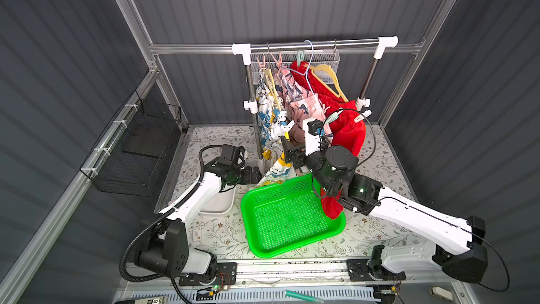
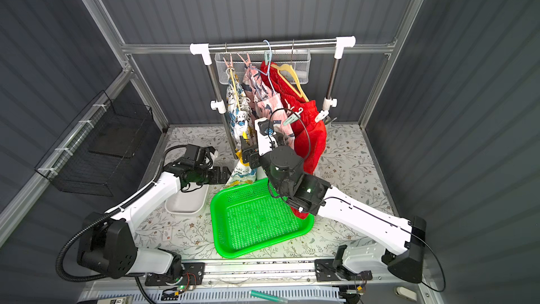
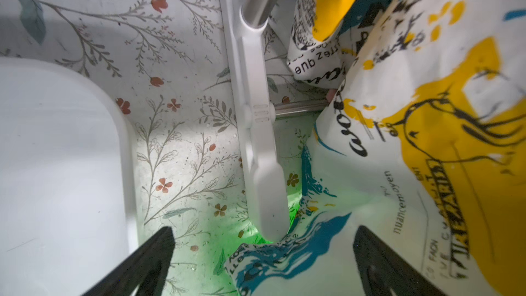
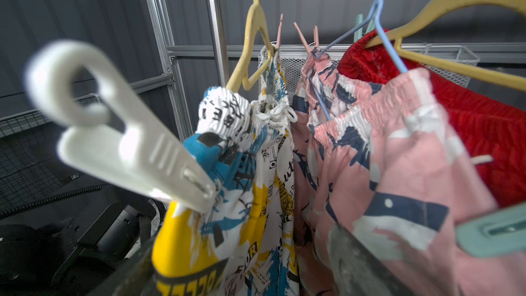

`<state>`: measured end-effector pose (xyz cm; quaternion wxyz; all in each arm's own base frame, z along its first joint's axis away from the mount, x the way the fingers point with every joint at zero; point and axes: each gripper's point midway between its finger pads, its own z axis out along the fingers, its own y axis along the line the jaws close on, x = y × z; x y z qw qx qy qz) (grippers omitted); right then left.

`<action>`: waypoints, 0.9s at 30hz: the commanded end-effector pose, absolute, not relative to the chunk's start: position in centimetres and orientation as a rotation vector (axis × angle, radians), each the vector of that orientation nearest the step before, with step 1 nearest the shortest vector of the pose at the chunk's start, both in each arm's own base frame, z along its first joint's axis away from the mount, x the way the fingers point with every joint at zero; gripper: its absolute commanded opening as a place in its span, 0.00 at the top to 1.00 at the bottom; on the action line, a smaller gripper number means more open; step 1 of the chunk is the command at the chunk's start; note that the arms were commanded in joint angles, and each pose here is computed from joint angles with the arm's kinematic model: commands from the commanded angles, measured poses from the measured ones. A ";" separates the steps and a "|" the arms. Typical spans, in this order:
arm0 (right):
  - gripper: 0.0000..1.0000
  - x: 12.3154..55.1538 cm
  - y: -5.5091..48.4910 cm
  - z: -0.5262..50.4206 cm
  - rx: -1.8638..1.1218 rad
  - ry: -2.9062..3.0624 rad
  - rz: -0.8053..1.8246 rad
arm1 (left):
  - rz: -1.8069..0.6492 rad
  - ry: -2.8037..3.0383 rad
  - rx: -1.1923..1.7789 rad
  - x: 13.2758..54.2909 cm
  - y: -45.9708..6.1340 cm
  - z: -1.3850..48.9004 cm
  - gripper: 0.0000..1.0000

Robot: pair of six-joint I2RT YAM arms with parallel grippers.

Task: Remove the clothespins securing shorts to the hanger
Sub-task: Pick up the hanger from the clothesline.

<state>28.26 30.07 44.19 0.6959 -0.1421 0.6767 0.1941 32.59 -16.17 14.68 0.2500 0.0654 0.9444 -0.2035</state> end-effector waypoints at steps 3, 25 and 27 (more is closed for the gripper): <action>0.31 28.0 30.2 44.6 -0.378 1.486 0.477 | -0.544 2.446 0.196 33.4 -16.2 18.2 0.00; 0.70 28.4 32.5 44.6 -0.449 1.444 0.523 | -0.492 2.233 0.222 35.5 -15.8 24.0 0.00; 0.74 28.6 32.6 44.6 -0.449 1.446 0.521 | -0.492 2.227 0.226 35.4 -15.8 23.8 0.00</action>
